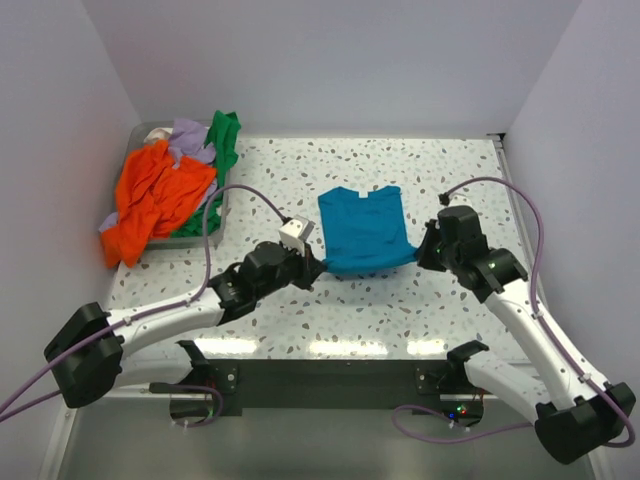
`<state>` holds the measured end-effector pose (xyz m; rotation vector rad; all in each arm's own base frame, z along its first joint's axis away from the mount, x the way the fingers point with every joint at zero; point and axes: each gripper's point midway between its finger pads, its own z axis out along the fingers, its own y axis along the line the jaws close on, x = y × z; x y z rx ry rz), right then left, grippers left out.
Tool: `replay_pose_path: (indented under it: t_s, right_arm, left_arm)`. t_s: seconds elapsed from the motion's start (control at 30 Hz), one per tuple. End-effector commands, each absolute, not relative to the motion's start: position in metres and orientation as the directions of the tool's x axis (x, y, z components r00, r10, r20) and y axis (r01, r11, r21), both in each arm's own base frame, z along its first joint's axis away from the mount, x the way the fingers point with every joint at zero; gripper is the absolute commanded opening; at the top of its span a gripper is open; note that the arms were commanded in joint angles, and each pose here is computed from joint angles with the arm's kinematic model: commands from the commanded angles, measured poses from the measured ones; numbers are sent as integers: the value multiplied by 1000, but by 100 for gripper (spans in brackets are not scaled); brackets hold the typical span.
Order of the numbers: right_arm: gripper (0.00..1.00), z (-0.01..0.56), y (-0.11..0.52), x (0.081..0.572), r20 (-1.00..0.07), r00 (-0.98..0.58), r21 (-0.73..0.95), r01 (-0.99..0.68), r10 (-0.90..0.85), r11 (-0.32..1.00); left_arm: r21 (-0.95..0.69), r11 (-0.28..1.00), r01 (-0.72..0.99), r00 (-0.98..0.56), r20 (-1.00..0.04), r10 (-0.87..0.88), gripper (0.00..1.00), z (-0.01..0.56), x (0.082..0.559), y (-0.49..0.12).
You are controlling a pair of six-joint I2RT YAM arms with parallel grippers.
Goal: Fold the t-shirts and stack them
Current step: Fold the tshirt
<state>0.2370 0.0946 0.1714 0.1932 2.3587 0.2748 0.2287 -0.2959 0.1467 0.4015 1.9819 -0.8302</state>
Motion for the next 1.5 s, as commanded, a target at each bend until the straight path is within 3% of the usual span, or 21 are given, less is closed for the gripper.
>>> replay_pose_path:
  t_s: [0.0,0.87,1.47]
  right_arm:
    - [0,201,95,259,-726,-650,247,59,225,967]
    - [0,231,107,438,-811,-551,124,169,198,978]
    - [0,179,128,546,-776,-612,64,159,149,985]
  left_arm:
    - [-385,723,574,-493,-867,-71,0,165,237,-302]
    - [-370,749,550,-448,-887,-110,0,171,371,-307]
    - [-435,766,474,-533,-834,-144,0,114,469,-282]
